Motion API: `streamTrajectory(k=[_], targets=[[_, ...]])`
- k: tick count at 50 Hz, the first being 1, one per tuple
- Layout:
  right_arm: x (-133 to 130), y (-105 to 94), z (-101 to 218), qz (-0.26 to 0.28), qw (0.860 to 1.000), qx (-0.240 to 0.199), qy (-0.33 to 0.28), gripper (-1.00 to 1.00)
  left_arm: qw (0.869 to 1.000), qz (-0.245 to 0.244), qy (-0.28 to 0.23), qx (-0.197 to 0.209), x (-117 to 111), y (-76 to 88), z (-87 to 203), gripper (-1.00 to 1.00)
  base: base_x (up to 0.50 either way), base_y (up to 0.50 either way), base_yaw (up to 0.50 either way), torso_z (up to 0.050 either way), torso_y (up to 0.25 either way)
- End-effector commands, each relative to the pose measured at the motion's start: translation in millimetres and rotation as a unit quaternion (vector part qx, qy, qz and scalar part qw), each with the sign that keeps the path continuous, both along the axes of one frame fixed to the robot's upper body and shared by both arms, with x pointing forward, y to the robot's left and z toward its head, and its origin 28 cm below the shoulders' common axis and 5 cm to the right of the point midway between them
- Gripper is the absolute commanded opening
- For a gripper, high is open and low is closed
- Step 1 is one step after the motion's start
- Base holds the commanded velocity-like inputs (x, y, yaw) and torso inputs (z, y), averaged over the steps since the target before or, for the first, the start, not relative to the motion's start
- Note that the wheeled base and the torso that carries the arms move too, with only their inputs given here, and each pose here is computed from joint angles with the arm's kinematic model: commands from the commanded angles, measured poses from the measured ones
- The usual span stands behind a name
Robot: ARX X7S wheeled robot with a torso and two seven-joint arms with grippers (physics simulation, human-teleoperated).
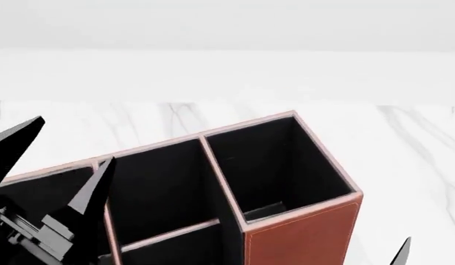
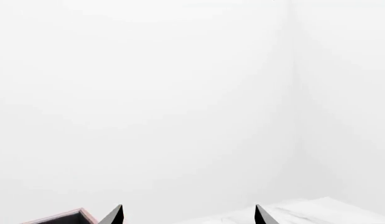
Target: Pick up the book and place it in the front compartment of the caddy.
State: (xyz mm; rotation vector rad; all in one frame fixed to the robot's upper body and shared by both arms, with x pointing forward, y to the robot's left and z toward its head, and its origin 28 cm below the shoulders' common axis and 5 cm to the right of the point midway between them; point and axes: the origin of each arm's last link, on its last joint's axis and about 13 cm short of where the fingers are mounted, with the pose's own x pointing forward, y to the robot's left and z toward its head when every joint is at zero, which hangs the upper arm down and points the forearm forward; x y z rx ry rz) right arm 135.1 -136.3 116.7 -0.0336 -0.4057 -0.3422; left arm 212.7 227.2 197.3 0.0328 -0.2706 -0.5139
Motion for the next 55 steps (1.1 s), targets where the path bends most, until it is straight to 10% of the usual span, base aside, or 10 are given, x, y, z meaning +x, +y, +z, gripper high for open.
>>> streamTrajectory(k=[1, 33, 55], targets=[[-7.6, -1.2, -1.0, -0.004, 1.000, 0.006, -0.008, 1.00, 0.997, -0.062, 0.024, 0.046, 0.4, -0.4, 23.2, 1.00, 0.00, 0.00, 0.00, 0.000, 0.000], [-18.0, -2.7, 4.1, -0.016, 1.000, 0.012, -0.019, 1.00, 0.992, -0.069, 0.007, 0.101, 5.3, -0.8, 20.9, 1.00, 0.00, 0.00, 0.00, 0.048, 0.000], [-61.8, -15.7, 19.3, -0.162, 0.980, 0.036, -0.114, 1.00, 0.983, -0.108, 0.054, 0.139, 20.8, -5.8, 1.4, 1.00, 0.00, 0.00, 0.00, 0.043, 0.000]])
